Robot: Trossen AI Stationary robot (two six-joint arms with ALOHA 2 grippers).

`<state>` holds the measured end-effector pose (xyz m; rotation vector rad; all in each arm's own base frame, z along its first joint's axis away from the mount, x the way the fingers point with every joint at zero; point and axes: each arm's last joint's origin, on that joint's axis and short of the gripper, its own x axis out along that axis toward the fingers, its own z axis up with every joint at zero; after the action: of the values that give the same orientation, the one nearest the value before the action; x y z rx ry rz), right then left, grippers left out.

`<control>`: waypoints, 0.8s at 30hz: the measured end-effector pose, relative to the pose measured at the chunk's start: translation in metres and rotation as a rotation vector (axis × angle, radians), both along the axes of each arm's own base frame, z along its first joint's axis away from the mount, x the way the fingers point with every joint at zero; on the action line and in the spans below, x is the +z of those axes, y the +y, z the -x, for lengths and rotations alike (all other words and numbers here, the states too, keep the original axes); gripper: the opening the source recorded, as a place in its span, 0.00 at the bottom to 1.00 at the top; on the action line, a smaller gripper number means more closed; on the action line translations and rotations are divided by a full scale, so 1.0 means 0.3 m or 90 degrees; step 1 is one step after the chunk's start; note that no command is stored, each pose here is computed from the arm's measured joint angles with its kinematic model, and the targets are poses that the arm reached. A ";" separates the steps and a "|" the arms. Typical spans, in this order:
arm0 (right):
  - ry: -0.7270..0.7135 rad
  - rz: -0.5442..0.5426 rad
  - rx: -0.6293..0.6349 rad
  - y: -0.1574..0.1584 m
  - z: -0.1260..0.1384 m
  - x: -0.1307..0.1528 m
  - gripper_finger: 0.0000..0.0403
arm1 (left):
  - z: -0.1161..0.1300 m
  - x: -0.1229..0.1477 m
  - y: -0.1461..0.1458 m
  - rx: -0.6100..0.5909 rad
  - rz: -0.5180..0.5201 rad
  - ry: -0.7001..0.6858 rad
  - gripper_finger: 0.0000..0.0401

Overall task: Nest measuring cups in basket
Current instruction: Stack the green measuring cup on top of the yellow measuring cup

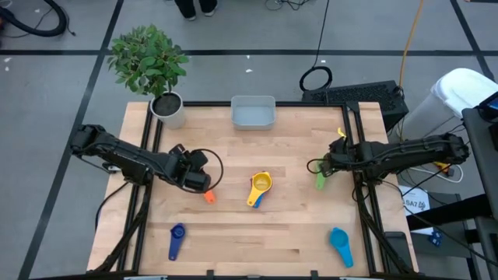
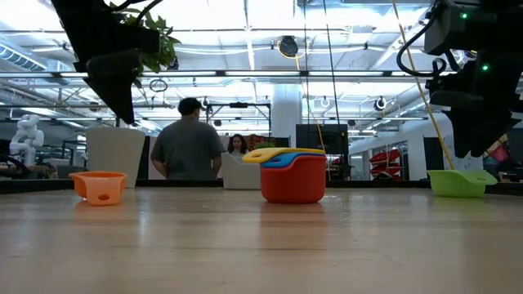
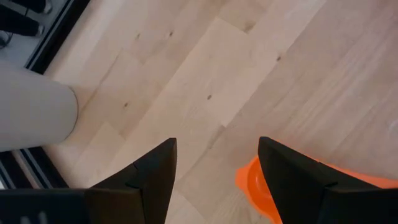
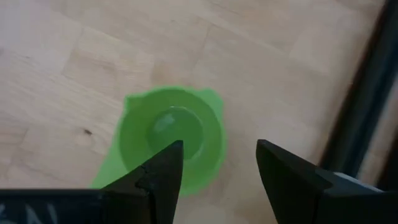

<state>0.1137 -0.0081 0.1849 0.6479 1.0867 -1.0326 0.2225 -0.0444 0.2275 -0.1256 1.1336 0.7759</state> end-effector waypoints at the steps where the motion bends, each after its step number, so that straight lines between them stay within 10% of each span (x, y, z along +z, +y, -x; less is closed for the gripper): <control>1: -0.002 -0.007 0.001 0.001 0.000 -0.010 0.51 | -0.002 0.000 -0.001 -0.002 0.000 -0.004 0.57; 24: -0.038 -0.086 0.008 0.002 0.005 -0.132 0.52 | 0.042 -0.049 -0.054 -0.004 0.003 0.008 0.57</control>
<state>0.1124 -0.0074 0.1452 0.7750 1.1142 -0.9286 0.2100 -0.0607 0.2130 -0.1205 1.1476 0.7695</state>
